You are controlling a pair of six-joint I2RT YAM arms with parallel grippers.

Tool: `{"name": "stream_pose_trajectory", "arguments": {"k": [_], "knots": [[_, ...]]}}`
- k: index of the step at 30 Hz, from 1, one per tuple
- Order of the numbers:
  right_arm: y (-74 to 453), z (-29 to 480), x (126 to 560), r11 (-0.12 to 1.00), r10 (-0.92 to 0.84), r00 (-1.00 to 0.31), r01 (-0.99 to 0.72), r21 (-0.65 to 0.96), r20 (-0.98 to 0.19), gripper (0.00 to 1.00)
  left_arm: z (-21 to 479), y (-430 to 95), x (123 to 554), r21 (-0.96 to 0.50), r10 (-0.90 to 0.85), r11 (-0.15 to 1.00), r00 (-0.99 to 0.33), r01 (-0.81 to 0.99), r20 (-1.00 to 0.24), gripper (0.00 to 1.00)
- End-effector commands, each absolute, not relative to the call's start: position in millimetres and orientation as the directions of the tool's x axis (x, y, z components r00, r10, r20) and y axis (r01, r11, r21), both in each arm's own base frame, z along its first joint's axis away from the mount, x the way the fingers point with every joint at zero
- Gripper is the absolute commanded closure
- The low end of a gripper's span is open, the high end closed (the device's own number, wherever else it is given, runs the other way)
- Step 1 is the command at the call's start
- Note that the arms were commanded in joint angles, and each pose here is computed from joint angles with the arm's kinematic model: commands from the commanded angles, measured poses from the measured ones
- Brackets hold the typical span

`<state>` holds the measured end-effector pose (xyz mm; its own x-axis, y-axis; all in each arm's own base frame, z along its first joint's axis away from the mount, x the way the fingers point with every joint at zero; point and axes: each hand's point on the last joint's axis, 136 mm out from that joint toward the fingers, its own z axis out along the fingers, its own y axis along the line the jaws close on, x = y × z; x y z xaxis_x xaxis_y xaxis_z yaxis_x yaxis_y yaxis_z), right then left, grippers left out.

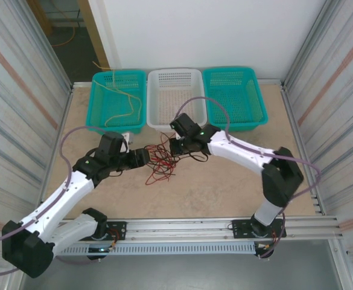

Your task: Untangle the cables

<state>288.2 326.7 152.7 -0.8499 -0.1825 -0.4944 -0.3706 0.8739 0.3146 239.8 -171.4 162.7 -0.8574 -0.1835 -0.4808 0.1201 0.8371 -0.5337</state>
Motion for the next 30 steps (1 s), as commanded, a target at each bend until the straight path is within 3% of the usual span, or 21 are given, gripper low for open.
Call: {"name": "stream_pose_trajectory", "arguments": {"k": [1,12,23,27,30], "knots": [[307,197,279,0.873,-0.201,-0.781,-0.417,0.254,-0.592,1.00,181,-194,246,-0.545,-0.133,0.811,-0.839,0.213,-0.527,0.36],[275,308,262,0.838,-0.071,-0.629,-0.459,0.295,-0.774,1.00,193,-271,240,-0.491,0.079,0.757,-0.806,0.431,-0.587,0.36],[263,410,243,0.746,0.069,-0.488,-0.553,0.370,-0.870,1.00,209,-290,246,-0.424,0.137,0.748,-0.743,0.511,-0.655,0.36],[258,433,238,0.731,0.101,-0.449,-0.572,0.372,-0.888,1.00,220,-294,244,-0.426,0.143,0.721,-0.719,0.546,-0.680,0.54],[252,441,239,0.743,0.115,-0.429,-0.562,0.364,-0.896,1.00,234,-301,239,-0.440,0.140,0.680,-0.694,0.586,-0.707,0.78]]}}
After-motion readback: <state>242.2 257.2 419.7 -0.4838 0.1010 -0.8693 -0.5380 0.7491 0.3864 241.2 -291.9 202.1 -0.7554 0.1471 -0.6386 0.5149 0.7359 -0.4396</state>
